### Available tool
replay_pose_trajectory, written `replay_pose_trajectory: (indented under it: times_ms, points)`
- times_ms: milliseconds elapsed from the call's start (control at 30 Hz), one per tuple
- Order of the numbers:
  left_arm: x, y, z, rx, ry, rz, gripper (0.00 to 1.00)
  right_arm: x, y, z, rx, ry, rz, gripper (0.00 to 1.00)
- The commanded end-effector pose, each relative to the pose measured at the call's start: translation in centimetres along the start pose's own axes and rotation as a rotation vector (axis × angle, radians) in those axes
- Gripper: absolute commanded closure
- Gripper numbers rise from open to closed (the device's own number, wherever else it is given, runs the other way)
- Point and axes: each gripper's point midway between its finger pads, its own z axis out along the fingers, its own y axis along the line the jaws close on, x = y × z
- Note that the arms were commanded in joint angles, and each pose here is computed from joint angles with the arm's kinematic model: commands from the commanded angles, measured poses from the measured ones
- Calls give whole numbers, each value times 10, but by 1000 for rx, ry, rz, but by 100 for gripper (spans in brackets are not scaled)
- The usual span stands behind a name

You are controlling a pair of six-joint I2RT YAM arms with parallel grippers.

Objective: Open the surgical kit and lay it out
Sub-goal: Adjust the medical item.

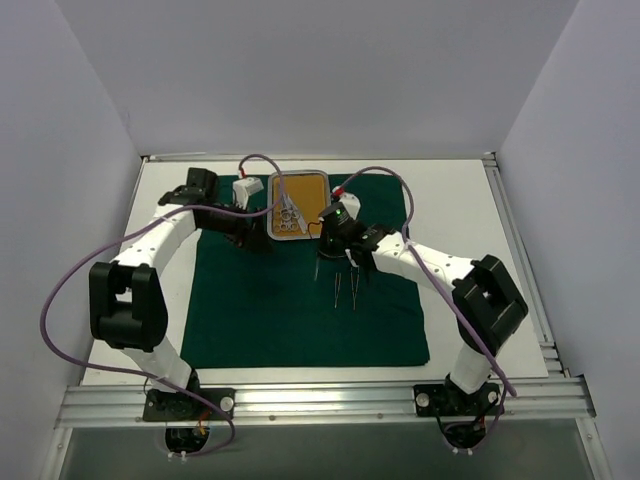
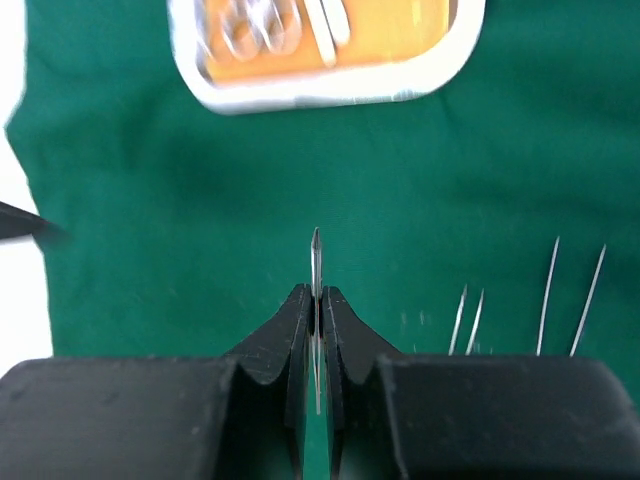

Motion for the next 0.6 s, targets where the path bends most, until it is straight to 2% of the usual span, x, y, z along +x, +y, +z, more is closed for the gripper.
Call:
replay_pose_trajectory:
  times_ms: [0,267,567]
  points:
    - [2,5,-38,-86,18,37,12,51,-11,6,58,134,-6,99]
    - [-10,28,-57,-144,-47,-35,12,89,-34,24,168,203,-36,99]
    - [-8,33,-56,-140,-49,-50,12,91,-45,20,217,219,-64,98]
